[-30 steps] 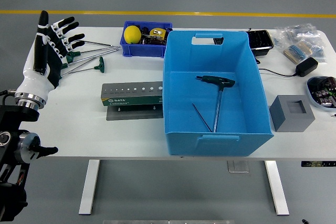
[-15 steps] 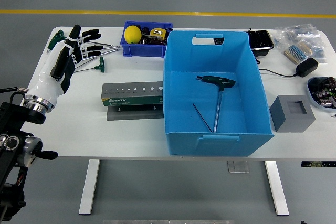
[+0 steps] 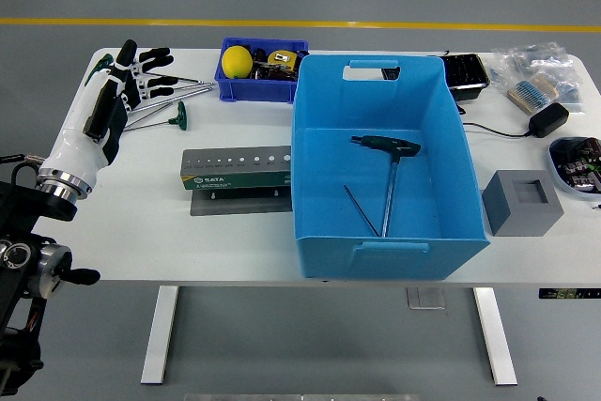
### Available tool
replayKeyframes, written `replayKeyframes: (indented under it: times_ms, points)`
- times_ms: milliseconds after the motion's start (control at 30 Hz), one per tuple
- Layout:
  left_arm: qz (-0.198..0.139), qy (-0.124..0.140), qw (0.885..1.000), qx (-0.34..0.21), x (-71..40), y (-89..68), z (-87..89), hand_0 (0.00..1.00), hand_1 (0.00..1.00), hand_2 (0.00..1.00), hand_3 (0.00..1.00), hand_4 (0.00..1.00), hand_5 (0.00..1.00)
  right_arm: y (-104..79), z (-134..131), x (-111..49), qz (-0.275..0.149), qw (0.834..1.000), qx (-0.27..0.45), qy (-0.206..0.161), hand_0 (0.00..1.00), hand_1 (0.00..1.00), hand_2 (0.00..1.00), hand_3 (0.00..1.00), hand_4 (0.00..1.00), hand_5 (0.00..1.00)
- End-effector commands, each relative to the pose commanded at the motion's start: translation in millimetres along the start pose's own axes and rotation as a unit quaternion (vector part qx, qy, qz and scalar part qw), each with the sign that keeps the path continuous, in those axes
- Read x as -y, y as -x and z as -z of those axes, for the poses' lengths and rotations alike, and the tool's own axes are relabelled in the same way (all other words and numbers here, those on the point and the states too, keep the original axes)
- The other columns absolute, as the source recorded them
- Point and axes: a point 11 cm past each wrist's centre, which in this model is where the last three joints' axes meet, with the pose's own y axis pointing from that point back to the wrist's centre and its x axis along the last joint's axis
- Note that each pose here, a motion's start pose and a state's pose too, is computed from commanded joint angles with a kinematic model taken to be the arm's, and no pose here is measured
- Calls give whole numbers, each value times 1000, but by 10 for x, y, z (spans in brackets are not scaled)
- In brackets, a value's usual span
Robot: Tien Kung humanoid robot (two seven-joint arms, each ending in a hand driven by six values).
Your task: Lift tool from toolbox,place it in box,lift tool from toolbox,place it in box
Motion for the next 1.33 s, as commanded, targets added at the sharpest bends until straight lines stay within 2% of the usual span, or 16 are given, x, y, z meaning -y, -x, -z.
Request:
replayKeyframes:
  times_ms: [967, 1333]
  points:
    - [1, -10, 1000, 5, 1, -9, 22, 657, 691, 798, 762, 998, 998, 7, 9, 0, 0, 1000, 1, 0, 667, 633, 705, 571, 826, 738]
    - [-11, -20, 1000, 10, -6, -40, 60, 653, 686, 794, 756, 998, 998, 31, -44, -4, 2, 1000, -2, 5, 667, 635, 705, 572, 827, 738]
